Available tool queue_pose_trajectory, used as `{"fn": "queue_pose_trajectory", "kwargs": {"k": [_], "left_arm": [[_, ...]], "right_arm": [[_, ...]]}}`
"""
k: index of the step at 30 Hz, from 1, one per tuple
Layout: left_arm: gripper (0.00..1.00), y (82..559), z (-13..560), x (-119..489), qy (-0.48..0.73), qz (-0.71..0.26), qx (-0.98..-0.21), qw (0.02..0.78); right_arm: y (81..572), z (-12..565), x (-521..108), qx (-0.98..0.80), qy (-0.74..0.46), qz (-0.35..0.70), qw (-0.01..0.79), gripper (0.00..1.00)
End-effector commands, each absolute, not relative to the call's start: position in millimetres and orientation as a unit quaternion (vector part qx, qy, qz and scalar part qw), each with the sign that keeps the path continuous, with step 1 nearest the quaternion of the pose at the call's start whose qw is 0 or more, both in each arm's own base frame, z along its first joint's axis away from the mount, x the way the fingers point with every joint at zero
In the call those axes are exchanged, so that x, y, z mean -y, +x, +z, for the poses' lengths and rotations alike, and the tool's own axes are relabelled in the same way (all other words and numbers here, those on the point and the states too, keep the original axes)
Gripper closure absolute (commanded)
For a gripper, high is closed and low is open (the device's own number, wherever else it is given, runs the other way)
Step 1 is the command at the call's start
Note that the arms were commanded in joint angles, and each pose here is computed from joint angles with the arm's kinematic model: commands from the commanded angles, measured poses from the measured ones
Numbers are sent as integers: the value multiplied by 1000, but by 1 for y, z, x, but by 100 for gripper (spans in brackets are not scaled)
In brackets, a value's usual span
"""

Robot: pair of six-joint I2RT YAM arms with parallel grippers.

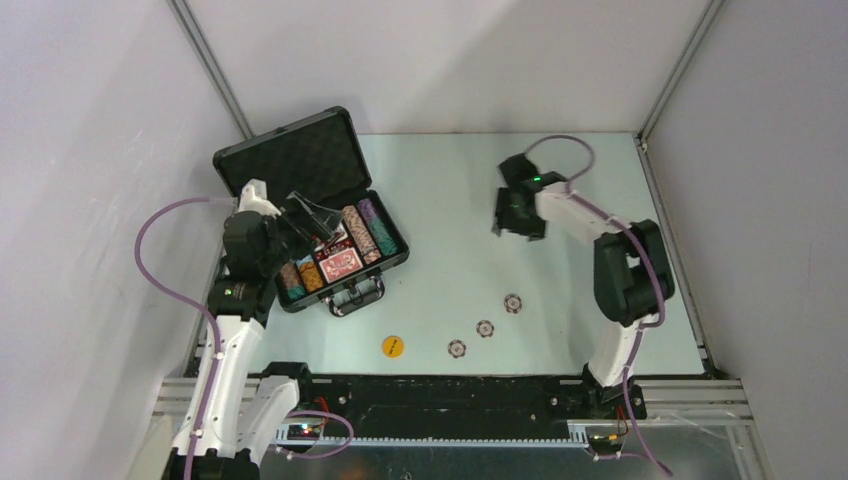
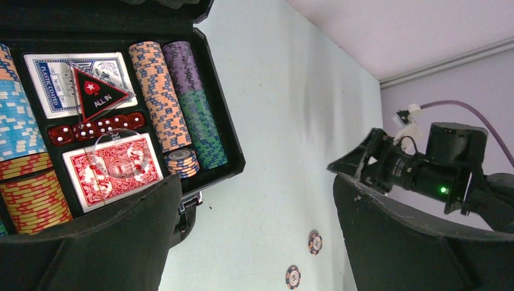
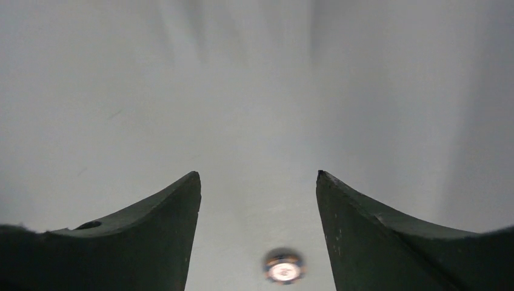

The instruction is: Pack up texas hold em set

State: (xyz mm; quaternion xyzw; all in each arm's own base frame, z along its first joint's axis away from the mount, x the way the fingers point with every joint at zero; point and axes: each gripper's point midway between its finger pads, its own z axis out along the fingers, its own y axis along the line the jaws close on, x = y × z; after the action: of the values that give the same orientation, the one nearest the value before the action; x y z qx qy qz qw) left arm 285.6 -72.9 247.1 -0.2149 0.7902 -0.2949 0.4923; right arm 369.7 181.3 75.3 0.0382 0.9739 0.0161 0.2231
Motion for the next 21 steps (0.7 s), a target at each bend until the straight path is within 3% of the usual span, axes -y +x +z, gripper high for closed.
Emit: {"fn": "queue_pose_trajectory", "kwargs": {"k": [1, 8, 21], "left_arm": [[0, 285, 269, 73, -195, -301, -779, 514], [0, 286, 266, 74, -177, -295, -786, 514], [0, 293, 251, 65, -163, -290, -803, 495]], "right_arm": [[391, 95, -86, -957, 157, 10, 244, 22], [395, 108, 18, -929, 268, -2, 257, 4], [400, 80, 99, -905, 350, -31, 239, 1]]}}
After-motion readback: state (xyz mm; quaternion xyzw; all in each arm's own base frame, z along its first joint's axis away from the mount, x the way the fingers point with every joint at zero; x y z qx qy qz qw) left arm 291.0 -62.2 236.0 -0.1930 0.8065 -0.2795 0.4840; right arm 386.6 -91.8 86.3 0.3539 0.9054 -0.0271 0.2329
